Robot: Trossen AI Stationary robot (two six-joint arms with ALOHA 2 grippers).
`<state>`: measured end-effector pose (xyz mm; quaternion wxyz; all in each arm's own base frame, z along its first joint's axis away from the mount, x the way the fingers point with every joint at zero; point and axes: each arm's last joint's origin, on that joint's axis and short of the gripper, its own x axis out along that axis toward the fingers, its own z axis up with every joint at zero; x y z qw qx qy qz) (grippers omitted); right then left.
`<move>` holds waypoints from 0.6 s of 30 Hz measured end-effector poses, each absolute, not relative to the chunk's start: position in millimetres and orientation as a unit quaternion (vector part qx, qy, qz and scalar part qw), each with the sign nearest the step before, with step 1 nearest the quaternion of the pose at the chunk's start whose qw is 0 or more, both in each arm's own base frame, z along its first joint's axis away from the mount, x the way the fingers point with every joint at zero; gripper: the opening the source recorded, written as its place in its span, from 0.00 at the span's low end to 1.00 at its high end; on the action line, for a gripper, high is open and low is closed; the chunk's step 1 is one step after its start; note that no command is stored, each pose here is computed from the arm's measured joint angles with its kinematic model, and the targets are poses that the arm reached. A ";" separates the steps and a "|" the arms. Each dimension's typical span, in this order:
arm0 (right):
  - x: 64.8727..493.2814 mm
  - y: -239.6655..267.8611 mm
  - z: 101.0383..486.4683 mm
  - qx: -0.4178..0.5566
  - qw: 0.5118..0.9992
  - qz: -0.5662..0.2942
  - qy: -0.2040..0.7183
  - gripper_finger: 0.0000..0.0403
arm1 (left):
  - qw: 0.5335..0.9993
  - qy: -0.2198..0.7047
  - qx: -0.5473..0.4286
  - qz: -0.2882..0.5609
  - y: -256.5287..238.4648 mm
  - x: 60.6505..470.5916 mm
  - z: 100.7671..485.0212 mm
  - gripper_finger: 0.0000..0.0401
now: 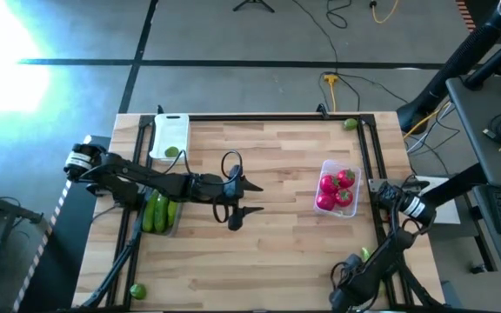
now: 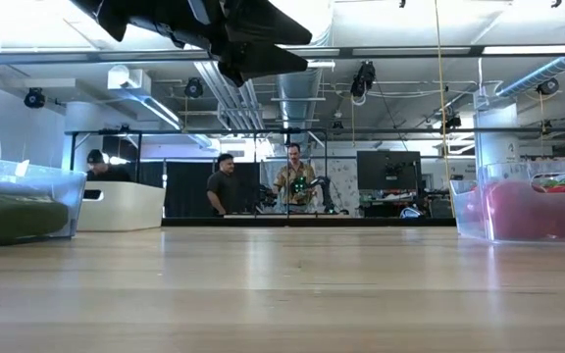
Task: Sort produce into baskets
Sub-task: Put the cucumber into the black bin
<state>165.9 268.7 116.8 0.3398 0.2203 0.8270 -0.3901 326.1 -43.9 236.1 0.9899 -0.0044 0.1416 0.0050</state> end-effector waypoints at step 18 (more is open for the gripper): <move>191.5 224.1 238.6 0.210 0.587 -0.394 0.675 0.41 | 0.985 0.170 -0.005 -0.025 -52.9 292.2 265.9 0.65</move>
